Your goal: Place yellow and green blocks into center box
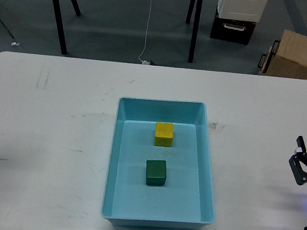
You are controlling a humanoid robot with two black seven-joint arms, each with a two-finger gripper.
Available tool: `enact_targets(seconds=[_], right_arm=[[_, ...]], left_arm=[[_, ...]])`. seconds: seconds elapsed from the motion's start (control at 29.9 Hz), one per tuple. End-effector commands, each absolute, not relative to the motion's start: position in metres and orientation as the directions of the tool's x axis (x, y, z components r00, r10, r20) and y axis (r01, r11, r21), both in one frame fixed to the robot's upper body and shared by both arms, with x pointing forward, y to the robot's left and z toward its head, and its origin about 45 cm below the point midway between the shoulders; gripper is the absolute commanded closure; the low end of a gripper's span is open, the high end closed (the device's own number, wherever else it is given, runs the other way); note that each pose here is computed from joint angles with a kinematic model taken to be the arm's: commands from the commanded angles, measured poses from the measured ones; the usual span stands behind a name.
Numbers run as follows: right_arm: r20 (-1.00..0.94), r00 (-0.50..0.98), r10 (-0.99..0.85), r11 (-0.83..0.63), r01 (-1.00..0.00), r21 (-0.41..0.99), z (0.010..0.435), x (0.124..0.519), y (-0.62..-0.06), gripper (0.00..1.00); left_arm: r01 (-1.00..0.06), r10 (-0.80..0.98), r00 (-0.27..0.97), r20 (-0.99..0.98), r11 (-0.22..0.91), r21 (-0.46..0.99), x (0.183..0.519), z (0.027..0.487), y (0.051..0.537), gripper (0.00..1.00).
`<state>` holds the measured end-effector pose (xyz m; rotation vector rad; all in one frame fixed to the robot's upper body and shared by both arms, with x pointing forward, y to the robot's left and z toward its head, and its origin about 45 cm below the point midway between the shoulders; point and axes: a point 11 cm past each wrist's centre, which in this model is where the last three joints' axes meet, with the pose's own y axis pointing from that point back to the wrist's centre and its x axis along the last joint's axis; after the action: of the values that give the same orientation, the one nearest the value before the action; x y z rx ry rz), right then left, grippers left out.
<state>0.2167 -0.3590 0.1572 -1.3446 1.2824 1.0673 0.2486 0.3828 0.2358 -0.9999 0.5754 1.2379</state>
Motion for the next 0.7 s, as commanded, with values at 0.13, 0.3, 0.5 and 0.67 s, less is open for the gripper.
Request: enact_targets(seconds=[0.13,0.3,0.5,0.67], right_arm=[[-0.995,0.094,-0.045,-0.004,-0.996,-0.094,0.159,0.206,-0.316,0.0],[-0.997,0.072,-0.041,-0.045,-0.997,-0.07,0.152,0.201,-0.303,0.0],[-0.998,0.056,-0.038,-0.09,-0.995,-0.053,0.148,0.193,-0.287,0.0],[-0.998,0.043,-0.038,-0.084,-0.996,-0.039,0.146,0.187,-0.287,0.0]], left_arm=[[-0.975,0.366,0.167,-0.916,-0.075,-0.208,0.202,0.199,0.374,0.05],[-0.985,0.329,0.162,-0.93,-0.011,-0.175,0.194,0.191,0.348,0.04],[-0.988,0.261,0.147,-0.954,0.087,-0.128,0.183,0.179,0.308,0.01],[-0.986,0.255,0.154,-0.955,0.097,-0.134,0.185,0.18,0.305,0.01]])
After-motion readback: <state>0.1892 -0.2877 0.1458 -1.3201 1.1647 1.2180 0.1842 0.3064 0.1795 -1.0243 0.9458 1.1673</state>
